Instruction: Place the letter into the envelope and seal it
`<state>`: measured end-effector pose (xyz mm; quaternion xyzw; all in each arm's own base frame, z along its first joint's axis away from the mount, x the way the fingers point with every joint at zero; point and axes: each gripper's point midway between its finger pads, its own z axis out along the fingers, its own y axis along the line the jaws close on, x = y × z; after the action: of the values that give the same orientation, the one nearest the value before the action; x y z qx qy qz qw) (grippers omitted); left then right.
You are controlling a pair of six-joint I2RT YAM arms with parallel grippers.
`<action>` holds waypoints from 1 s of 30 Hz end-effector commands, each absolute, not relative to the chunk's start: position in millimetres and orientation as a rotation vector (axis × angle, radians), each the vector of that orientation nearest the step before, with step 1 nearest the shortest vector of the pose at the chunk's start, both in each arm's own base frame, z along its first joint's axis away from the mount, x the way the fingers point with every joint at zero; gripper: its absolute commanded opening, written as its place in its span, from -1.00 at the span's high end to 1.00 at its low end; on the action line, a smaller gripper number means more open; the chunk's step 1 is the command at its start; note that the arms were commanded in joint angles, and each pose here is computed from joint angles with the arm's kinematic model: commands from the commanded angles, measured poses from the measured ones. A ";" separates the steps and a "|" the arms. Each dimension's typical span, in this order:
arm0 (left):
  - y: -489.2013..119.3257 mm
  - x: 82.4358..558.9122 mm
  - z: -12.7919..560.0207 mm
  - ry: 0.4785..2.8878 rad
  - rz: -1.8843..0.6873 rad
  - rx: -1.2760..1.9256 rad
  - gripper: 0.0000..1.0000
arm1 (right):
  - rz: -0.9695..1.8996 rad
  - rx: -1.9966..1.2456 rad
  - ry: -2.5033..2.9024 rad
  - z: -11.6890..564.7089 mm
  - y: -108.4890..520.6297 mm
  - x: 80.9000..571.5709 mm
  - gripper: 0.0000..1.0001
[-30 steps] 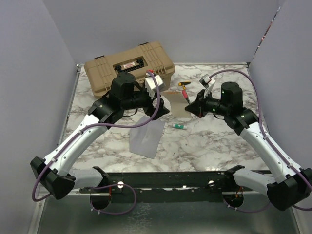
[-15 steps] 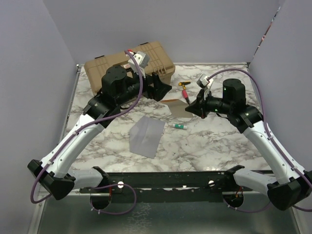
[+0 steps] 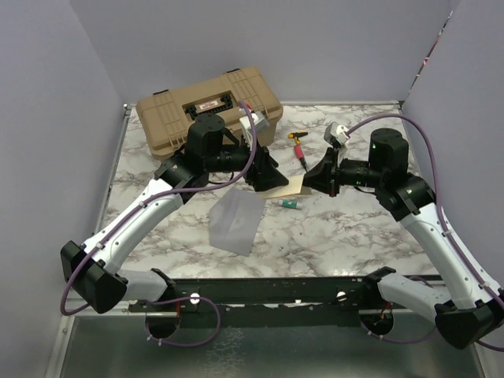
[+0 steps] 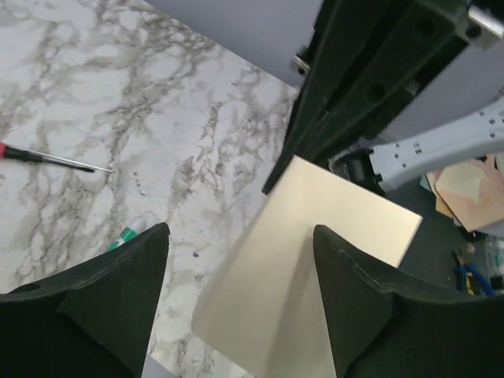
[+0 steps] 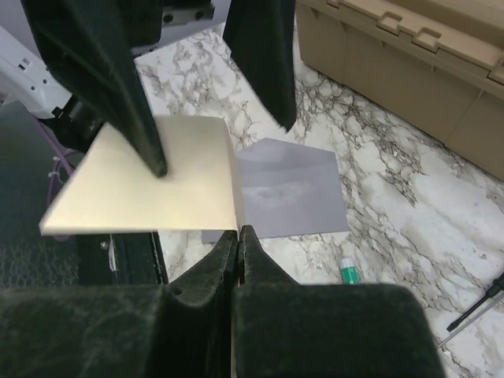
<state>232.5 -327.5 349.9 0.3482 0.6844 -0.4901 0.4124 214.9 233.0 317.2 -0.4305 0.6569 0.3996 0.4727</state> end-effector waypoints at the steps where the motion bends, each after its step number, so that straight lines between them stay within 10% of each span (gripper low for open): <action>1: -323.5 187.2 348.8 1.576 -1.372 1.111 -0.52 | 1.021 -1.039 1.574 341.2 237.5 209.9 0.99; 15: -321.7 185.7 334.2 1.541 -1.338 1.172 -0.44 | 1.160 -1.139 1.502 351.3 242.5 180.9 0.99; 30: -315.9 149.0 313.9 1.422 -1.508 1.377 0.63 | 1.208 -1.243 1.467 335.1 239.9 161.0 0.99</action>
<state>166.5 -321.0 310.8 0.4913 0.5849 -0.5541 0.3310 179.1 240.5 332.6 -0.4754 0.6086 0.4658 0.4320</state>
